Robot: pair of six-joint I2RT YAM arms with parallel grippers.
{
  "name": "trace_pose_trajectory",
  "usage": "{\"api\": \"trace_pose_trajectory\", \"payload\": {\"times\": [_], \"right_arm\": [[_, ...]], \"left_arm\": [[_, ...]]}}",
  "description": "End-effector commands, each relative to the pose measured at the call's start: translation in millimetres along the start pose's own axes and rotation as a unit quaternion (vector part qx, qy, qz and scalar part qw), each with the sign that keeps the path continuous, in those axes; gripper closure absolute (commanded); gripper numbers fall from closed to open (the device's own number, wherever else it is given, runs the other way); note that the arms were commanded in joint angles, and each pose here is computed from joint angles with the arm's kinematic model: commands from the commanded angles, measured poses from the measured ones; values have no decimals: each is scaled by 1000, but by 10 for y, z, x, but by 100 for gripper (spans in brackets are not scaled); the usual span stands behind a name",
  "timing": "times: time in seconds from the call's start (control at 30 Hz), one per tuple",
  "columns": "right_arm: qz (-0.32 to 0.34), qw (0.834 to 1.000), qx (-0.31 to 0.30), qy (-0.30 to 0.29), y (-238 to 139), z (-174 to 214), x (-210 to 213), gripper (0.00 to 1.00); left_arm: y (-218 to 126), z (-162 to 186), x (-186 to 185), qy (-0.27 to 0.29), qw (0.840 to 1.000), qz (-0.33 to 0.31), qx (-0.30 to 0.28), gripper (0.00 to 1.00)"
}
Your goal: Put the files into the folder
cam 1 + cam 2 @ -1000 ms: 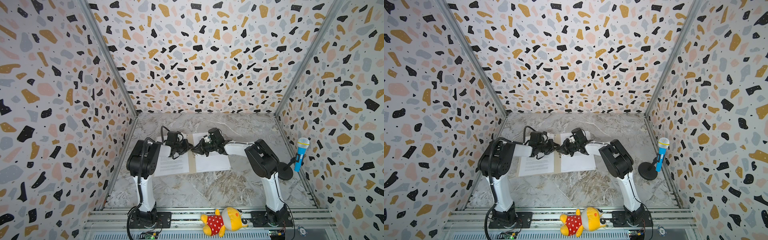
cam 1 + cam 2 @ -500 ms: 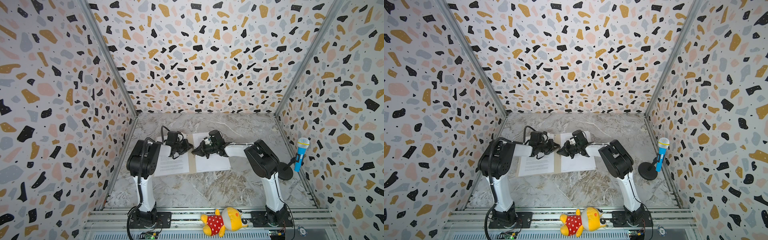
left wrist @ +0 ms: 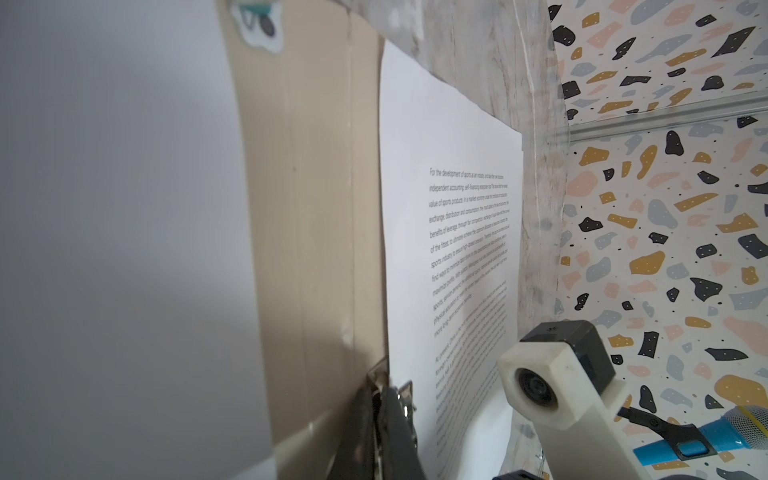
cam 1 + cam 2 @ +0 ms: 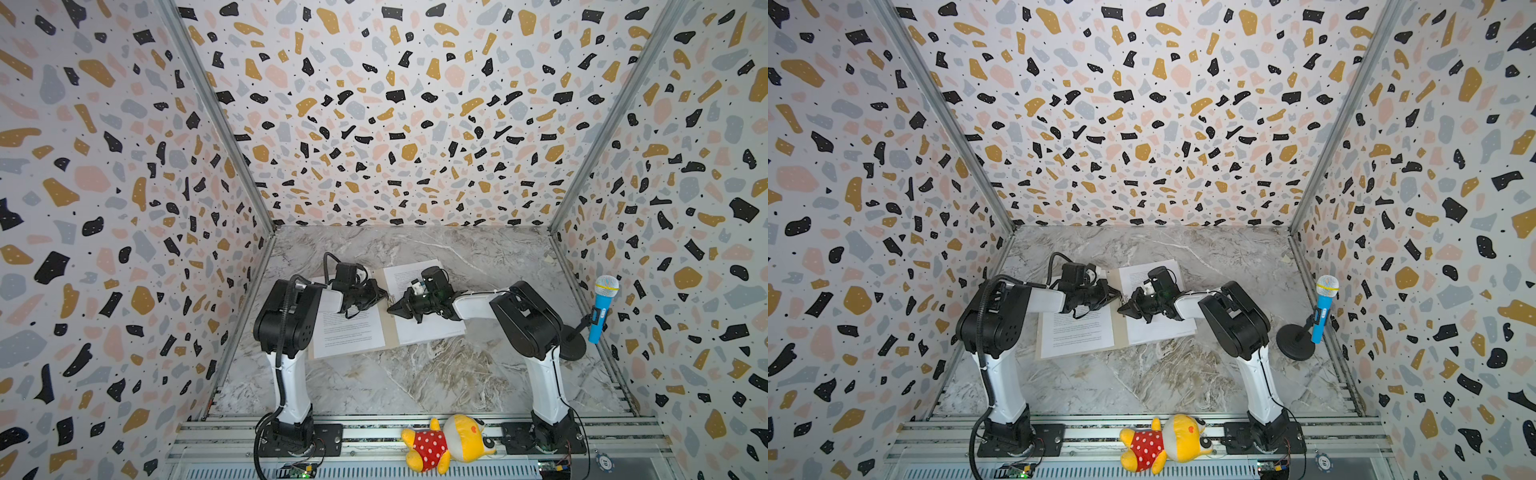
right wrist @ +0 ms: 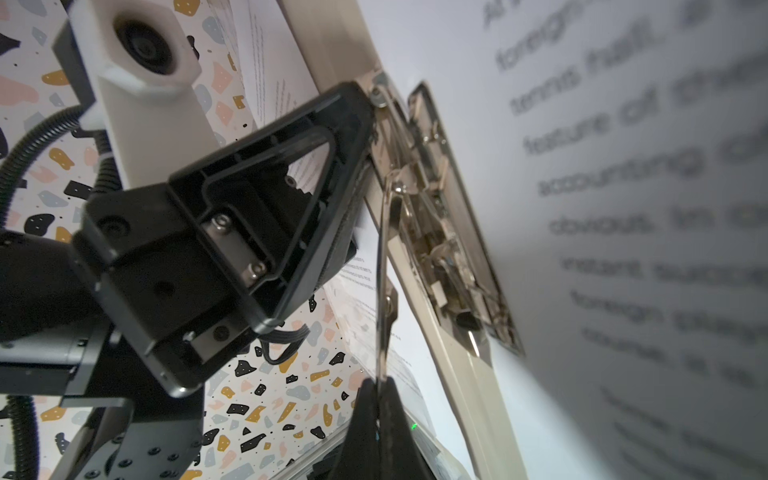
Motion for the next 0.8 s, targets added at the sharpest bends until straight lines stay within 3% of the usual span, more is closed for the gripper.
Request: {"api": "trace_pose_trajectory", "payload": {"times": [0.0, 0.77], "right_arm": [[36, 999, 21, -12, -9, 159, -111, 100], [194, 979, 48, -29, 8, 258, -1070, 100]], "left_arm": [[76, 34, 166, -7, 999, -36, 10, 94], [112, -60, 163, -10, 1000, -15, 21, 95]]}}
Point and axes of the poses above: each gripper's point midway between its finger pads, its own y axis out along the fingers, its own x axis along the line the jaws close on, z = x × y, the point moved 9 cm from there along -y, back along the fingers
